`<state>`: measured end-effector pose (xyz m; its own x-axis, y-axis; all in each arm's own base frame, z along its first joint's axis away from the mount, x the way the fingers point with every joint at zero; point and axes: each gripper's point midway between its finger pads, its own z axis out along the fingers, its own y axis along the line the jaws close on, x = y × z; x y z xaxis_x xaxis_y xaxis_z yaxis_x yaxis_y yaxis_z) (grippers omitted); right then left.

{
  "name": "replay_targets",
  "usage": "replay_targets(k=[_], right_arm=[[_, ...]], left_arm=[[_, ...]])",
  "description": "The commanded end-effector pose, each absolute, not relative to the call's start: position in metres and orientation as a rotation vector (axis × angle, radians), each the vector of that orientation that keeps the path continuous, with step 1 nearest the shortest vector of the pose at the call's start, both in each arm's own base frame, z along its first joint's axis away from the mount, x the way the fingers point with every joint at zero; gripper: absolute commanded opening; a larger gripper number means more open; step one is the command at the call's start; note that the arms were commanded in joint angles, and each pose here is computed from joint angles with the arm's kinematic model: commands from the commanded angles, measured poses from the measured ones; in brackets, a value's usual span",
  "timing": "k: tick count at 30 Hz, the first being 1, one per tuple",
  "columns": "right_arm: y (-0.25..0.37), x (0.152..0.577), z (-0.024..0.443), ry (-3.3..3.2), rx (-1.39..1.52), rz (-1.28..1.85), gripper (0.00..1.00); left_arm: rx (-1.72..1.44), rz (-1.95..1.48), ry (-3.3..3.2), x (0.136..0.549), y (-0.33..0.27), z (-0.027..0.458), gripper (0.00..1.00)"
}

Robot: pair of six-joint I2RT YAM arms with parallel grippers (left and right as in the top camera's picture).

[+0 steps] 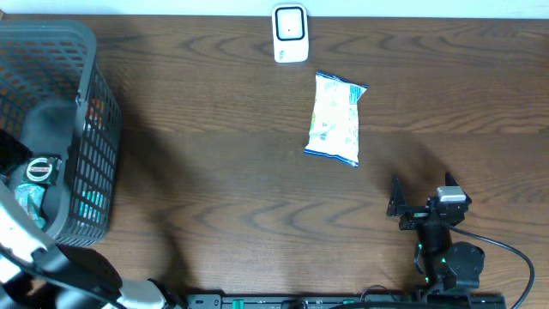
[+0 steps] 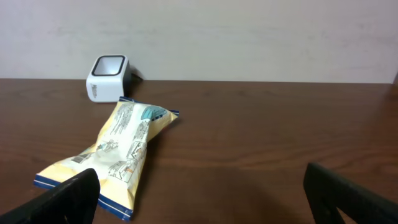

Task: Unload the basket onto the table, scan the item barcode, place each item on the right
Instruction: 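Return the left gripper to the basket, then grasp the green wipes pack in the basket with the left gripper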

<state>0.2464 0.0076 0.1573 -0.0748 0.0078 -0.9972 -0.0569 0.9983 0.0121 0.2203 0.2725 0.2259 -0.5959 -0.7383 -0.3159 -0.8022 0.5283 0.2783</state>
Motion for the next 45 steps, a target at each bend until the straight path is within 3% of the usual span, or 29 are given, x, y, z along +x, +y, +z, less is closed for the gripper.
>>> replay_targets(k=[1,12,24,31,41,45], right_arm=[[0.008,0.246,0.156,1.648,-0.048,0.041,0.99],[0.008,0.246,0.156,1.648,-0.048,0.041,0.99],[0.008,0.246,0.156,1.648,-0.048,0.041,0.99],[0.008,0.246,0.156,1.648,-0.048,0.041,0.99],[0.008,0.246,0.156,1.648,-0.048,0.041,0.99],[0.008,0.246,0.156,1.648,-0.048,0.041,0.99]], left_arm=[[-1.315,0.530,2.712,0.220,0.265,0.198,0.98],[-1.218,0.524,2.803,0.221,0.265,0.158,0.98],[-0.909,0.495,2.840,0.244,0.275,0.129,0.98],[-0.947,0.517,2.798,0.238,0.295,0.102,0.98],[-0.799,0.263,2.830,0.249,0.297,0.057,0.98],[-0.791,0.342,2.887,0.243,0.309,0.038,0.99]])
